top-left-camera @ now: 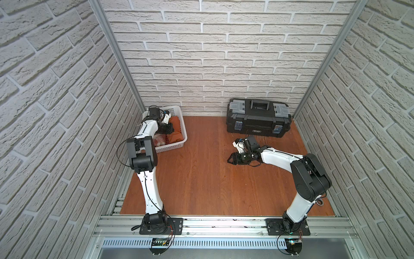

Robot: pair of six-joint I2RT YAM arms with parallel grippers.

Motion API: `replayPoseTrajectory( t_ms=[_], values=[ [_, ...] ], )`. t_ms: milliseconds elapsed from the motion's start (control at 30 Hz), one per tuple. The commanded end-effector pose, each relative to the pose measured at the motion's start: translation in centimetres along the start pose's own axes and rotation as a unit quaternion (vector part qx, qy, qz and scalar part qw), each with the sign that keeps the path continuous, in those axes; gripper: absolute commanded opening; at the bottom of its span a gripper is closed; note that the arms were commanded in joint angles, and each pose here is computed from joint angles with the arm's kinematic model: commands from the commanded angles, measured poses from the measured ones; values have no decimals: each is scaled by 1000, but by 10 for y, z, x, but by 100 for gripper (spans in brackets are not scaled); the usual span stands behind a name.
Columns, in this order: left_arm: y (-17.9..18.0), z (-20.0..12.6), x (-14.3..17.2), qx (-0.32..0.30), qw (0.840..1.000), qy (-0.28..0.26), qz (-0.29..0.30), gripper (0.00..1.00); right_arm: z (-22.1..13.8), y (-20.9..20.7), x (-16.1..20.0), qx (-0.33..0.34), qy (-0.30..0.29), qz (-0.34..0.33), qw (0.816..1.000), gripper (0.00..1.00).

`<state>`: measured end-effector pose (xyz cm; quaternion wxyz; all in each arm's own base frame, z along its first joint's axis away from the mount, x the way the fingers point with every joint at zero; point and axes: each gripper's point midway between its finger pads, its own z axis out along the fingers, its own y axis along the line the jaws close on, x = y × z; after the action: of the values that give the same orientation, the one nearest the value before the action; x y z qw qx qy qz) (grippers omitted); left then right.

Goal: Roll up the skirts
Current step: Place the skirt in the basket.

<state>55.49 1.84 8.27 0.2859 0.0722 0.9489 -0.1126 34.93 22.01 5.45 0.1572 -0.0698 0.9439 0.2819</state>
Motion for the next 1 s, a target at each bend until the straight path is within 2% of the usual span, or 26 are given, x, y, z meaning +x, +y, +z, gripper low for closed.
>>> replayPoseTrajectory(
  t_ms=[0,33,67,200,333,533,700,800,867,900,967],
  values=[
    [36,-3,-17,-97,994,-29,34,0,0,4,-4,-15,-8,-1,1000,58],
    [41,0,-12,-106,994,-13,32,0,0,5,-4,-19,-7,0,1000,58],
    [44,2,-8,-112,993,-2,26,6,1,6,-4,-21,-6,1,1000,58],
    [38,-2,3,-113,994,8,10,41,-3,6,-4,-17,-7,-1,1000,58],
    [28,-24,-1,-117,993,-6,9,76,-8,9,-5,-18,-11,-3,1000,59],
    [-1,-67,-26,-122,990,-66,25,98,-19,10,-9,-6,-25,-11,1000,59],
    [-9,-106,-45,-161,981,-102,24,98,-23,10,-8,-2,-29,-11,1000,59],
    [-12,-144,-53,-210,967,-146,14,98,-29,11,-11,3,-39,-20,999,59],
    [-22,-179,-55,-206,960,-188,-14,98,-41,18,-18,12,-61,-44,997,58],
    [-32,-200,-55,-196,956,-216,-32,98,-53,24,-25,20,-82,-63,994,67],
    [-54,-230,-42,-169,948,-262,-63,98,-81,36,-38,45,-134,-107,984,98]
  ],
)
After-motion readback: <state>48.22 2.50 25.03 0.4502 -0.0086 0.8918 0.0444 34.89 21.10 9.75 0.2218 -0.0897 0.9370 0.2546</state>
